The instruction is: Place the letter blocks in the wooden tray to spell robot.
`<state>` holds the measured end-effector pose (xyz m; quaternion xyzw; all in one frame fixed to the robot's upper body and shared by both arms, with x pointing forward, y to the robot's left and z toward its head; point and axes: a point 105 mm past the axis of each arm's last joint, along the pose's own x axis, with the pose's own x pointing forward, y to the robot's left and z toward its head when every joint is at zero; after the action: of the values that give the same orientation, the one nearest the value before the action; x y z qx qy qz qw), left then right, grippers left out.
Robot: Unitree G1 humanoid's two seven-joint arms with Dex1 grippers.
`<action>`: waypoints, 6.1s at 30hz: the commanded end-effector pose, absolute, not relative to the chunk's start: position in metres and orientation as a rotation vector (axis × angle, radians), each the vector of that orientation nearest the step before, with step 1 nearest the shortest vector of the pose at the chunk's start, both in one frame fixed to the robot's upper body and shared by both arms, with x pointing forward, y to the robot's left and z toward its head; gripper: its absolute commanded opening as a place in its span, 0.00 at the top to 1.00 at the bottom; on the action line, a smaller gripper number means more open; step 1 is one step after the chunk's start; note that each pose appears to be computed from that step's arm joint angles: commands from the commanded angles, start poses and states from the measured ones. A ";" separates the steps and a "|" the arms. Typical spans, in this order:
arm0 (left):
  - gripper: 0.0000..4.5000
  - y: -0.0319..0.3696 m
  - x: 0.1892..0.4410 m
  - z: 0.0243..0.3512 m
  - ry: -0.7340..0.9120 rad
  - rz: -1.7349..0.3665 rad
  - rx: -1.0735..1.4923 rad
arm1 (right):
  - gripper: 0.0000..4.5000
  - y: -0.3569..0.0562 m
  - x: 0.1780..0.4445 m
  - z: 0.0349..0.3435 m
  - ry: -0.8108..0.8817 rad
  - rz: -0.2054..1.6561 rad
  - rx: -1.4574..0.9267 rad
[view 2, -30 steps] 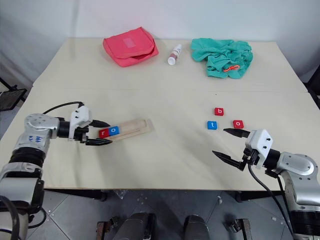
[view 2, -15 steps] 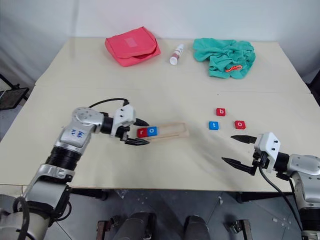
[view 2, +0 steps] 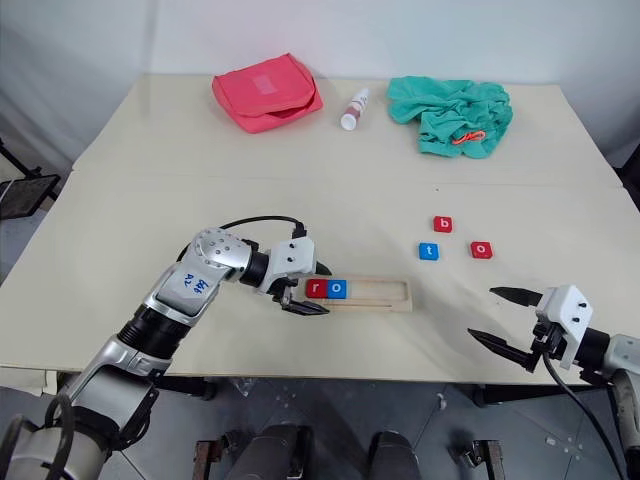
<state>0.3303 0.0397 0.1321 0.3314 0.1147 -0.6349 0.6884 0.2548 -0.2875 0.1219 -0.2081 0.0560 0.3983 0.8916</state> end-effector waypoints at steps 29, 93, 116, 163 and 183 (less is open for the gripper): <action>0.01 0.123 0.311 0.194 -0.286 -1.399 0.406 | 0.00 -0.283 0.268 0.139 0.014 0.347 -0.253; 0.01 0.152 0.286 0.136 -0.317 -1.478 0.252 | 0.00 -0.255 0.383 0.187 0.126 0.309 -0.087; 0.01 0.142 0.279 0.133 -0.361 -1.420 0.234 | 0.00 -0.225 0.445 0.143 0.194 0.144 -0.081; 0.00 0.151 0.294 0.134 -0.354 -1.471 0.231 | 0.01 -0.211 0.281 0.147 0.137 0.220 -0.018; 0.00 0.152 0.280 0.128 -0.362 -1.429 0.213 | 0.01 -0.250 0.304 0.144 0.458 0.877 -0.600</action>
<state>0.2831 0.1492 0.1227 0.0959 -0.1498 -0.6570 0.7326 0.3018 -0.2486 0.1397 -0.2672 0.2196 0.4082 0.8448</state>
